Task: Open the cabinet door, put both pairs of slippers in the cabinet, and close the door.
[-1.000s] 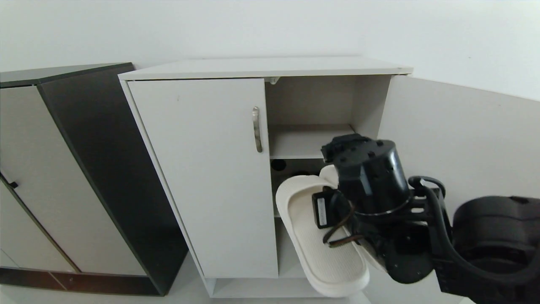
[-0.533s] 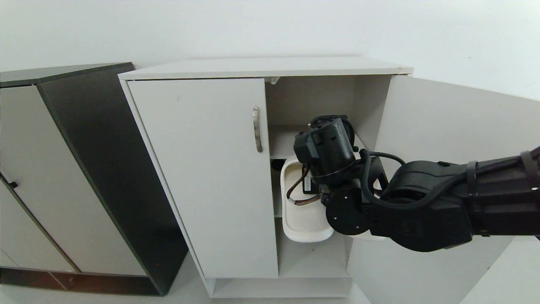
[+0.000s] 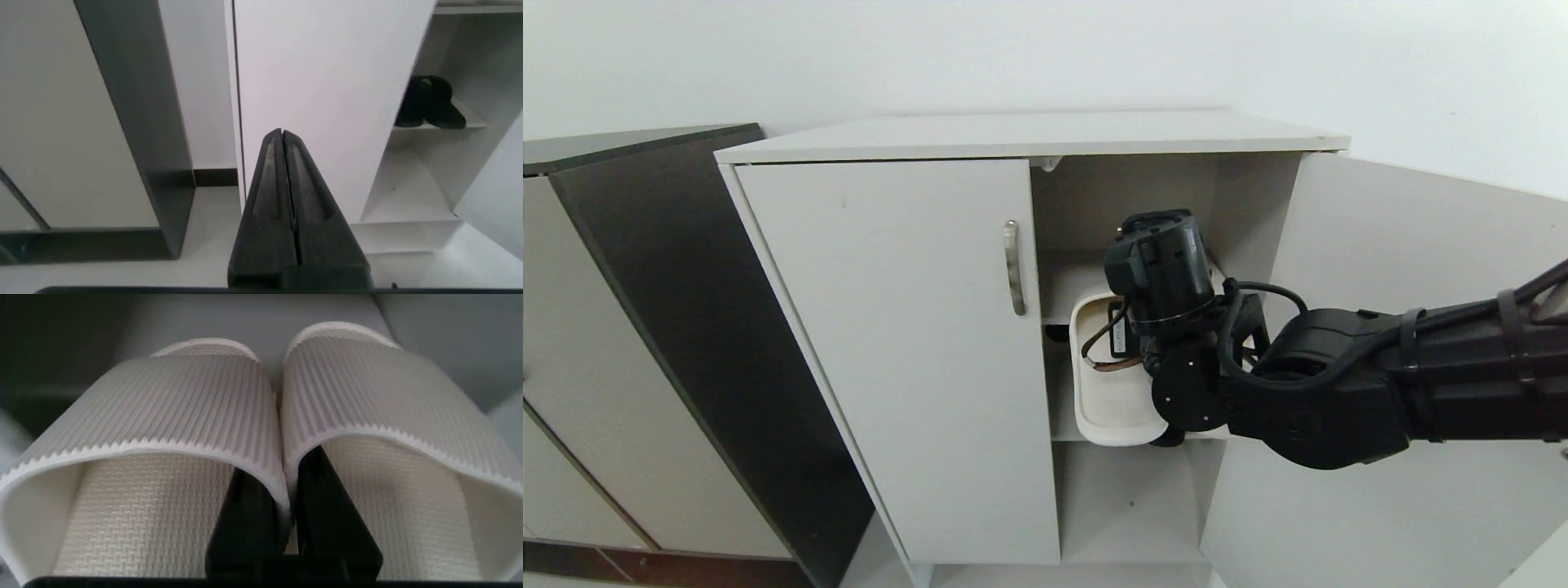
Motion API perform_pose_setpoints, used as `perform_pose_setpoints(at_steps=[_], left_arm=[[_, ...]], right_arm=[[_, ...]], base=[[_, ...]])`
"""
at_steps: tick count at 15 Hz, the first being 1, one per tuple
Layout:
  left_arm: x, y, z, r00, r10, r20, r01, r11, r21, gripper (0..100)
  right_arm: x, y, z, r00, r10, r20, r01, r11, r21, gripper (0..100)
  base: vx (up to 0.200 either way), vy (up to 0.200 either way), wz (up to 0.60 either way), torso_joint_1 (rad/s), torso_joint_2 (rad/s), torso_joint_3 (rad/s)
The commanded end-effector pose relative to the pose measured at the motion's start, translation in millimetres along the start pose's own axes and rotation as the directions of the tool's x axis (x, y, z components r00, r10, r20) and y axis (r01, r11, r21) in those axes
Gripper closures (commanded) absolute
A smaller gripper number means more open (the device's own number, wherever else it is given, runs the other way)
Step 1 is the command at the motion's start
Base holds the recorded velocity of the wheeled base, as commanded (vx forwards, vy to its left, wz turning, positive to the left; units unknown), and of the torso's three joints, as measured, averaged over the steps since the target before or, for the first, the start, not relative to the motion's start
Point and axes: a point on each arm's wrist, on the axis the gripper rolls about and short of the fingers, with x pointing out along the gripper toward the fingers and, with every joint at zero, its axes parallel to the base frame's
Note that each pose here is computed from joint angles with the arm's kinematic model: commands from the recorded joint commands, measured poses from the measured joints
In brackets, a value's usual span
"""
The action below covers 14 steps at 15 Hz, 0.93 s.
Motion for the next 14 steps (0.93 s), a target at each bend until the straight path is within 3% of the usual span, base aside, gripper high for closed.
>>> perform_pose_setpoints(at_steps=[1,5,14], left_arm=[[0,0.0,0.0,1.000,0.000,-0.001,0.000,1.000,0.000,100],[0,0.0,0.0,1.000,0.000,-0.001,0.000,1.000,0.000,100],[0,0.0,0.0,1.000,-0.001,-0.001,0.001,1.000,0.002,100]], right_arm=[[0,1,0,1.000,0.002,0.003,-0.001,1.000,-0.002,100],[5,7,-3,1.000,0.006,0.025,-0.007,1.000,0.002,100],[31,9,0,0.999,0.039,0.030,-0.039,0.999,0.012,100]], base=[[0.200,0.000,0.00,0.007,0.01,0.002],[0.200,0.000,0.00,0.004,0.00,0.002],[0.000,0.000,0.00,0.000,0.00,0.000]])
